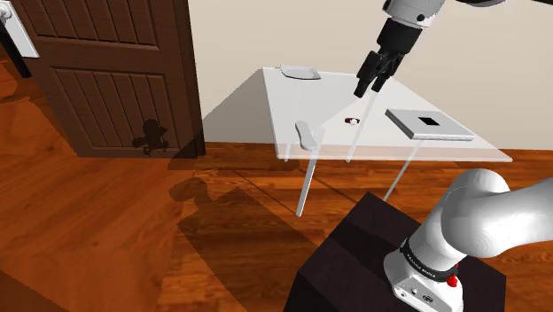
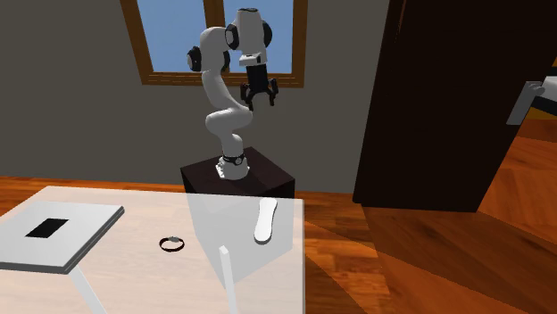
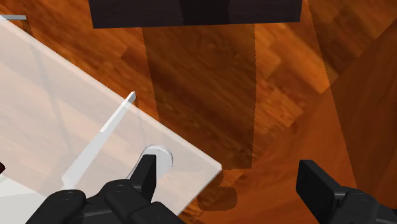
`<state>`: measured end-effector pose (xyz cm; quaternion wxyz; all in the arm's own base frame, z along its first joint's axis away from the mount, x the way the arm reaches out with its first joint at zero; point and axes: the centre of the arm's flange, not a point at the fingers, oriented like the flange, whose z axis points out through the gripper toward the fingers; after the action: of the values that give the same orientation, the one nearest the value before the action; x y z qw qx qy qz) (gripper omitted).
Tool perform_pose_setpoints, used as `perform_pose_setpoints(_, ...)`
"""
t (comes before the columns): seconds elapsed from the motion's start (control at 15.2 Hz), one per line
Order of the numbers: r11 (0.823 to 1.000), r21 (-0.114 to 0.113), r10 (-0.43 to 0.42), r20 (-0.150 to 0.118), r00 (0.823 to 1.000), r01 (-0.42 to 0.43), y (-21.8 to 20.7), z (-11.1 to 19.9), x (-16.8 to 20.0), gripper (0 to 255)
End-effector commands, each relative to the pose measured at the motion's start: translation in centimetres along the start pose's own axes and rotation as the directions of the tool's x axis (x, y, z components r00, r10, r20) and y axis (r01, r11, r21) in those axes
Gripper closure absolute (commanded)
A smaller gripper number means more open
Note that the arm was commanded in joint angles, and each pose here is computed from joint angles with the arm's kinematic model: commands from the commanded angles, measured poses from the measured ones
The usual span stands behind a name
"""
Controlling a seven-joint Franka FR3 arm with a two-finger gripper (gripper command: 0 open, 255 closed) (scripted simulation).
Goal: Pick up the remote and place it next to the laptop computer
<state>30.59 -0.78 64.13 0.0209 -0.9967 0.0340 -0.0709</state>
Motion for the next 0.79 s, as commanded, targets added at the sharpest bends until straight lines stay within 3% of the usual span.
perform_pose_setpoints(0.0,1.000,0.000,0.000,0.000,1.000,0.000,0.0,0.0,0.0,0)
perform_pose_setpoints(0.73,0.980,-0.028,0.198,0.043,0.979,-0.197,3.5,10.5,10.0,0)
